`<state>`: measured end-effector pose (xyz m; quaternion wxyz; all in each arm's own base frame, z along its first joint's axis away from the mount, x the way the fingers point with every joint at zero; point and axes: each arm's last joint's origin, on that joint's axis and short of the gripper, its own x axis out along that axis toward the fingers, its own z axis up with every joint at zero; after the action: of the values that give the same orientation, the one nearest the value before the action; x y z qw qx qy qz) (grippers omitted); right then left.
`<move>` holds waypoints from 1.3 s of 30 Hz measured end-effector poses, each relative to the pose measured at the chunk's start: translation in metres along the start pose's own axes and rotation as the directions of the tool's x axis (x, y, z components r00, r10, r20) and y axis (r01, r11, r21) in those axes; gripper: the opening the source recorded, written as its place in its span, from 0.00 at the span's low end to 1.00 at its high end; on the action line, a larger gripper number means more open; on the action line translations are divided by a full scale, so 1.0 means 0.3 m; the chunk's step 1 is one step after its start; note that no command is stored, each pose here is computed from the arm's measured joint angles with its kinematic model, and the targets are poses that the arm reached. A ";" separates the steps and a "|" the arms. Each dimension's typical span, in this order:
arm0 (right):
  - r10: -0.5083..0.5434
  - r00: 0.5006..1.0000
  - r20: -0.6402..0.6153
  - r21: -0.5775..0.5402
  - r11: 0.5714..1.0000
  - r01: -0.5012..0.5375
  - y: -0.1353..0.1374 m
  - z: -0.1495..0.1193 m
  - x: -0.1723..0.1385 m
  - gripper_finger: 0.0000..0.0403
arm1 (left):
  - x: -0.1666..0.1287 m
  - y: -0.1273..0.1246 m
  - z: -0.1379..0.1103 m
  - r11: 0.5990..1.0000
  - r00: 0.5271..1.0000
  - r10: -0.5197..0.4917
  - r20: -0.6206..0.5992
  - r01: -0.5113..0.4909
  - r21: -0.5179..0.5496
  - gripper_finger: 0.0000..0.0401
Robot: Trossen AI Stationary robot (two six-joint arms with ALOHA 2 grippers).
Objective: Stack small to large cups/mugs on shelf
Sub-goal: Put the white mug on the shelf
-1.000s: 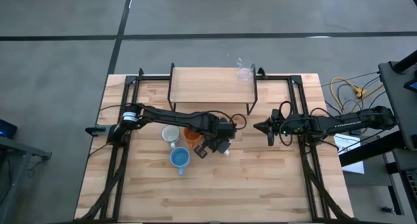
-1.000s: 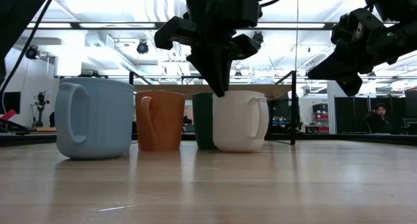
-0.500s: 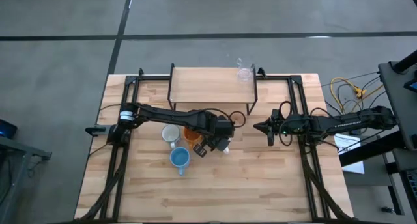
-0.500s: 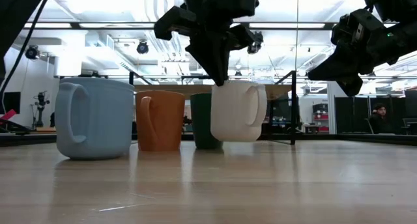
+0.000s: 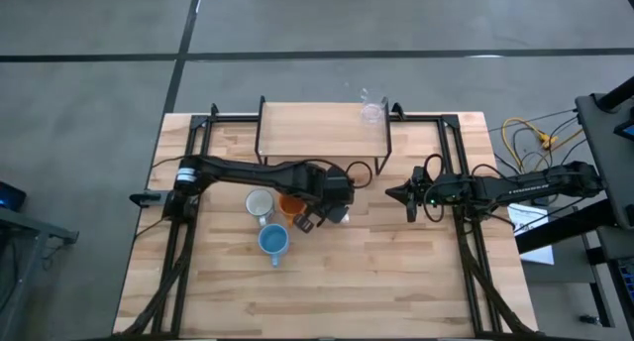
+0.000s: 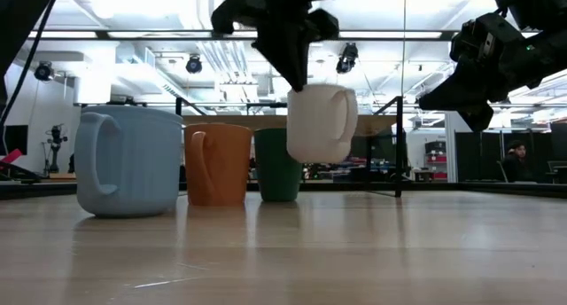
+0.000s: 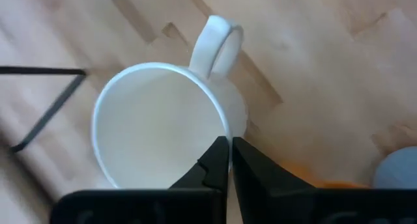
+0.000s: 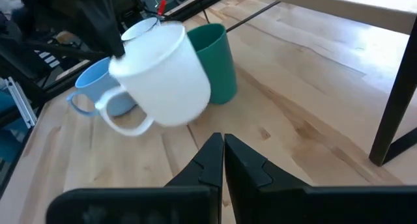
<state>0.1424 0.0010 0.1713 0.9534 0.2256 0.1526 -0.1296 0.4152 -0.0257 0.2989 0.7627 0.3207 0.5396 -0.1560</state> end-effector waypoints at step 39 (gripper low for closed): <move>-0.004 1.000 -0.011 0.003 1.000 0.004 -0.002 -0.004 0.002 0.02 | -0.389 0.139 -0.175 0.948 0.970 0.234 -0.065 -0.242 -0.206 0.00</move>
<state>0.1427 0.0010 0.1699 0.9519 0.2275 0.1579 -0.1308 0.3585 0.0274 0.4089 0.7949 0.3030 0.5257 0.0022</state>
